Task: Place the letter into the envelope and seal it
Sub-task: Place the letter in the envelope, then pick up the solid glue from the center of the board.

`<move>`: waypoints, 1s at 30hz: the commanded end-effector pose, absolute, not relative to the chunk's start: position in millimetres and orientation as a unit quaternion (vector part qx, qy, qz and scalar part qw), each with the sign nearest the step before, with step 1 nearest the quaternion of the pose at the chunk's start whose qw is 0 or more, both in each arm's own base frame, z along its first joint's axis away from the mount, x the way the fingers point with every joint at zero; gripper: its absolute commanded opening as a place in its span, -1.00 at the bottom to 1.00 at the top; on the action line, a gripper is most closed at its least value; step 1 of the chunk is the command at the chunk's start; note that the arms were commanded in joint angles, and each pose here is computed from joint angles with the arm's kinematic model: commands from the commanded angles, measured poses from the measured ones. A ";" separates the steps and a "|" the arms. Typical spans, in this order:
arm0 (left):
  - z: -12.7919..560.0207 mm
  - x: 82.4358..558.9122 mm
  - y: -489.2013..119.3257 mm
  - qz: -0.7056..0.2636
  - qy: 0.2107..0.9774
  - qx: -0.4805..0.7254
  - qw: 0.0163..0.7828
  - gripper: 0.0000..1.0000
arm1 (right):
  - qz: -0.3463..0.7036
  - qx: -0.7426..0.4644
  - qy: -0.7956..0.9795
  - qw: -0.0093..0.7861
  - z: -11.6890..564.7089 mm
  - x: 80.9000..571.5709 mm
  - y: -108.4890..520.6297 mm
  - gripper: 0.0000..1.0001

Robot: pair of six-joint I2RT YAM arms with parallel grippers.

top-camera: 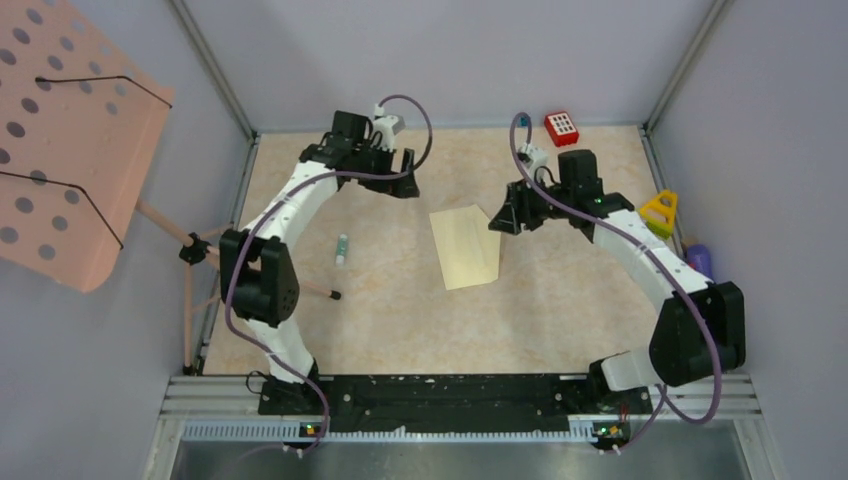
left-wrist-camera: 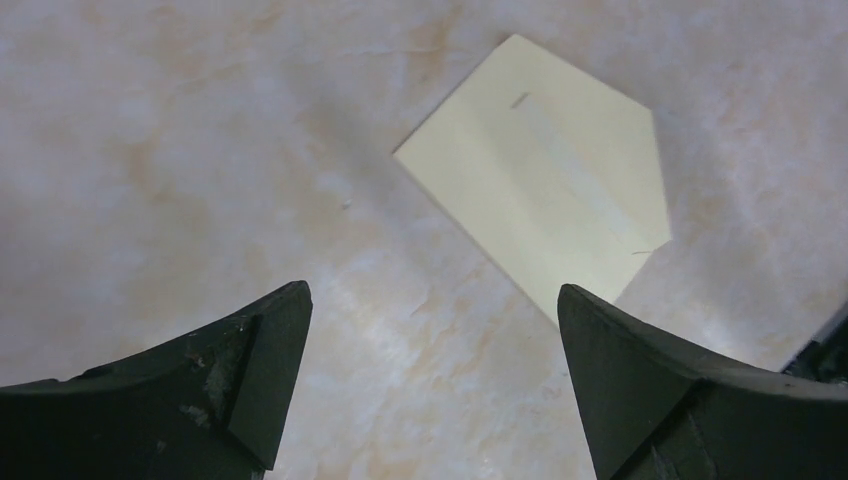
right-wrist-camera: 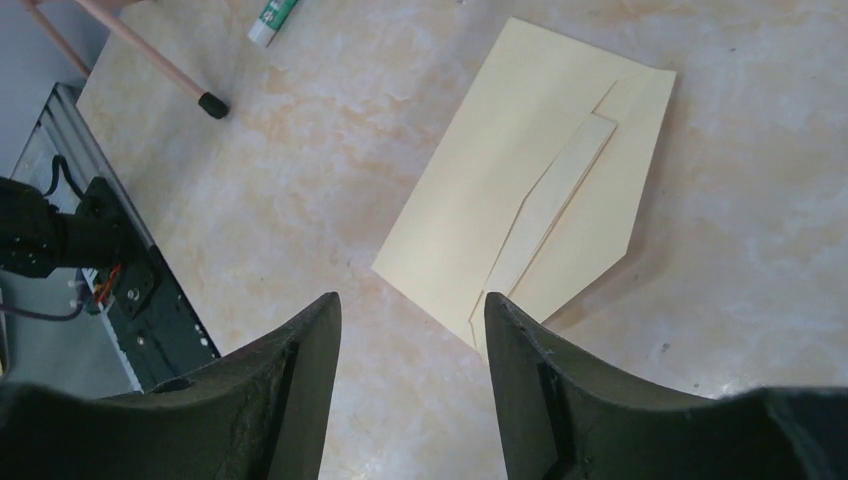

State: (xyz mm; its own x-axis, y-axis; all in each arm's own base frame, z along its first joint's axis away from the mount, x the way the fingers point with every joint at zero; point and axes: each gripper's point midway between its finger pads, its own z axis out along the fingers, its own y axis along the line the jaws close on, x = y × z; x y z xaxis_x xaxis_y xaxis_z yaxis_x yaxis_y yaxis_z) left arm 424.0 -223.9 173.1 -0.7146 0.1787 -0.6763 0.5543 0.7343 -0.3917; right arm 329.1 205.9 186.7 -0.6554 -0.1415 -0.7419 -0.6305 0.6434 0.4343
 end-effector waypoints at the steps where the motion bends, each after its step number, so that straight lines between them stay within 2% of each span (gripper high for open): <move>1: 168.5 407.6 -133.0 -0.117 0.924 0.199 0.306 0.96 | 0.372 -0.291 0.769 0.431 231.7 317.2 212.4 0.12; 8: 115.3 376.8 -55.5 0.006 0.955 0.155 0.252 0.96 | 0.364 -0.319 0.742 0.464 230.9 308.0 212.0 0.19; 13: 83.5 364.0 -33.1 0.023 0.969 0.126 0.212 0.92 | 0.373 -0.319 0.746 0.450 221.8 306.5 213.9 0.19; 26: 32.3 347.7 -36.0 -0.004 0.982 0.120 0.146 0.55 | 0.377 -0.331 0.741 0.447 217.2 304.0 216.3 0.20; 30: 17.7 345.2 -39.8 -0.015 0.985 0.121 0.125 0.30 | 0.375 -0.331 0.742 0.445 215.0 305.1 216.3 0.20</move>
